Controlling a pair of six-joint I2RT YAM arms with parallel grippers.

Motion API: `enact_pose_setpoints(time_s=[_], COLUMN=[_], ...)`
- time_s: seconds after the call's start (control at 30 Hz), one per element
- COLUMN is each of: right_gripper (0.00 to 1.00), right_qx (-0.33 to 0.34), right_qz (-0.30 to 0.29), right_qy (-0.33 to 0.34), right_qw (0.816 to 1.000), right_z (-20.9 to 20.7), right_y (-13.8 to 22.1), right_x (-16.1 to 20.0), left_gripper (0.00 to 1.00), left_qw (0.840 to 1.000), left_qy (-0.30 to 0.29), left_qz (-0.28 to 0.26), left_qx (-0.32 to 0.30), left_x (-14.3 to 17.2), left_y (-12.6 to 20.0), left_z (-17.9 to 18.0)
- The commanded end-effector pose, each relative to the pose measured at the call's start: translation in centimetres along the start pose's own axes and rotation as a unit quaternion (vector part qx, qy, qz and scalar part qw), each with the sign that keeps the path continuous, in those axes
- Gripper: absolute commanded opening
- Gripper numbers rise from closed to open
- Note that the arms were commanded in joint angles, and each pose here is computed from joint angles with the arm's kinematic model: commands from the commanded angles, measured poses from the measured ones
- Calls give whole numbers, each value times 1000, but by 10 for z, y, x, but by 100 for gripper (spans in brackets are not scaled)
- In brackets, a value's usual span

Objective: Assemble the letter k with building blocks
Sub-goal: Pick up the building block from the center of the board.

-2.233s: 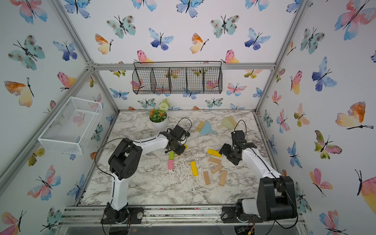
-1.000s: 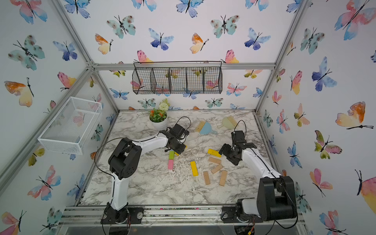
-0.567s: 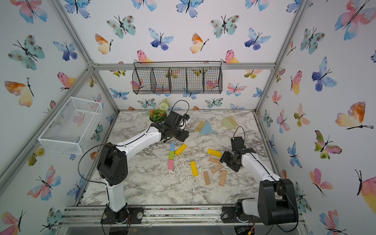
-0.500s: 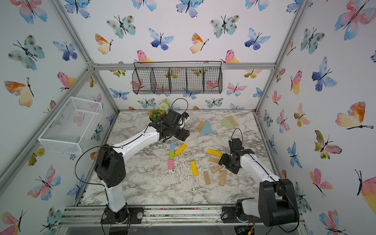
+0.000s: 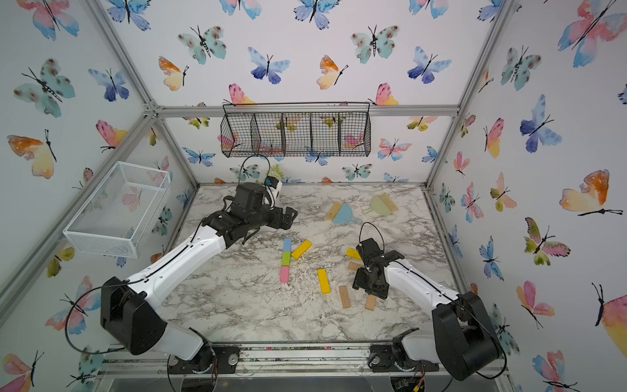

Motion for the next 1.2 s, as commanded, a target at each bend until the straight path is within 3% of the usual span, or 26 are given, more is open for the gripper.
enact_pose_setpoints(time_s=[0.0,0.33,0.5,1.17], right_gripper=[70,70,62,57], right_qx=[33,32,41,88], right_qz=[14,37,33,12], right_qy=[-17,-31,-29,8], right_qw=[999,998,998,996], right_z=[-16,-22,-27,-30], right_y=[-5,-27,-31,-46], right_x=[13,27,29,11], left_gripper=[98,100,100,98], left_qw=[998,998,998,998], left_qy=[48,49,47,59], left_qz=[-46,-28,-32,-11], left_qx=[23,32,24,16], left_x=[-18,-3,3,13], left_y=[13,13,15,4], left_z=[4,11,17,24])
Point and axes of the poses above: each gripper's point midway between its finger pads, its own y axis back along the fingers, its own z axis along the line the jaws close on, x = y × z, the point moved 3 cm from there along y, back along the fingers, and after that the axes turned 1 degree about y, right-handed, at the moved point
